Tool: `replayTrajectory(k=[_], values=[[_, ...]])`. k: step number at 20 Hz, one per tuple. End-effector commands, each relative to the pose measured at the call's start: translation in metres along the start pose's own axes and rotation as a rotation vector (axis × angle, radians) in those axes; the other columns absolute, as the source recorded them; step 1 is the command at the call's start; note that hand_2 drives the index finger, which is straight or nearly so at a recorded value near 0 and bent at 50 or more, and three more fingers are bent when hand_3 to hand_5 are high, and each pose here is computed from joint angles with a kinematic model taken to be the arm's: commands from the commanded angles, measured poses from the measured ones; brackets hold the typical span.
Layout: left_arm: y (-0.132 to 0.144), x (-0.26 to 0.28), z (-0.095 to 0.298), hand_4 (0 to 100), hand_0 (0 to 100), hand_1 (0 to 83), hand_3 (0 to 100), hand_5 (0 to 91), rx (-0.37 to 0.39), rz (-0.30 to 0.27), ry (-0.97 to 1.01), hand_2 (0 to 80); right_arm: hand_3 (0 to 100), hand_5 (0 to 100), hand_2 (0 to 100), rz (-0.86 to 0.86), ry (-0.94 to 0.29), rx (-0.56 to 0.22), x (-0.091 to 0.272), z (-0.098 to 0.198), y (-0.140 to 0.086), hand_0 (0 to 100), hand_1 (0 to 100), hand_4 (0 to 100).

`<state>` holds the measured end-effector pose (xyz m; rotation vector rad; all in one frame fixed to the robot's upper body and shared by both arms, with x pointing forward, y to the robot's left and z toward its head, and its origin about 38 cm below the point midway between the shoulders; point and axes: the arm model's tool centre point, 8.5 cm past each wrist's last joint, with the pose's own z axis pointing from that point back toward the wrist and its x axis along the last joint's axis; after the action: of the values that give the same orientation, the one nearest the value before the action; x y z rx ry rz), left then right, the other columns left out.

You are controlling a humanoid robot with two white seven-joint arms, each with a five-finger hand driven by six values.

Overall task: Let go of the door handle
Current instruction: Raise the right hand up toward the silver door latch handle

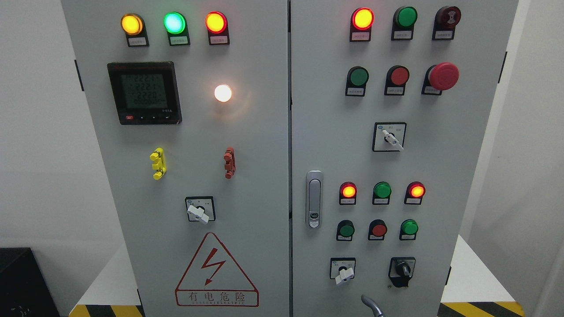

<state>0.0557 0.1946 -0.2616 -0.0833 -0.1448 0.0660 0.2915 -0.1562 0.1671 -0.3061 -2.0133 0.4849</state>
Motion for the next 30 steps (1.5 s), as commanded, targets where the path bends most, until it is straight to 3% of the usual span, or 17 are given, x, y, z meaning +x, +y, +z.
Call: replayTrajectory(k=[1,4,12,20,30], values=[[-0.001,0.007,-0.001,1,0,0.0,10,0.0,-0.003,-0.022,-0.019,2.1,91,92,0,0.203,-0.064,-0.022,0.016,-0.02,0.008,42,35,89],[-0.001,0.007,-0.001,1,0,0.0,10,0.0,-0.003,-0.022,-0.019,2.2,96,97,0,0.337,-0.083,-0.034,0.016,-0.028,0.013,43,32,90],[-0.001,0.007,-0.001,1,0,0.0,10,0.0,-0.003,-0.022,-0.019,2.2,94,96,0,0.578,-0.101,-0.01,0.011,-0.047,0.02,44,25,88],[-0.001,0.007,-0.001,1,0,0.0,9,0.0,-0.003,-0.022,-0.019,2.3,91,93,0,0.708,-0.066,-0.052,0.015,-0.074,0.022,39,24,86],[-0.001,0.007,-0.001,1,0,0.0,10,0.0,-0.003,-0.022,-0.019,2.3,90,91,0,0.763,-0.06,-0.073,0.022,-0.093,0.026,42,23,85]])
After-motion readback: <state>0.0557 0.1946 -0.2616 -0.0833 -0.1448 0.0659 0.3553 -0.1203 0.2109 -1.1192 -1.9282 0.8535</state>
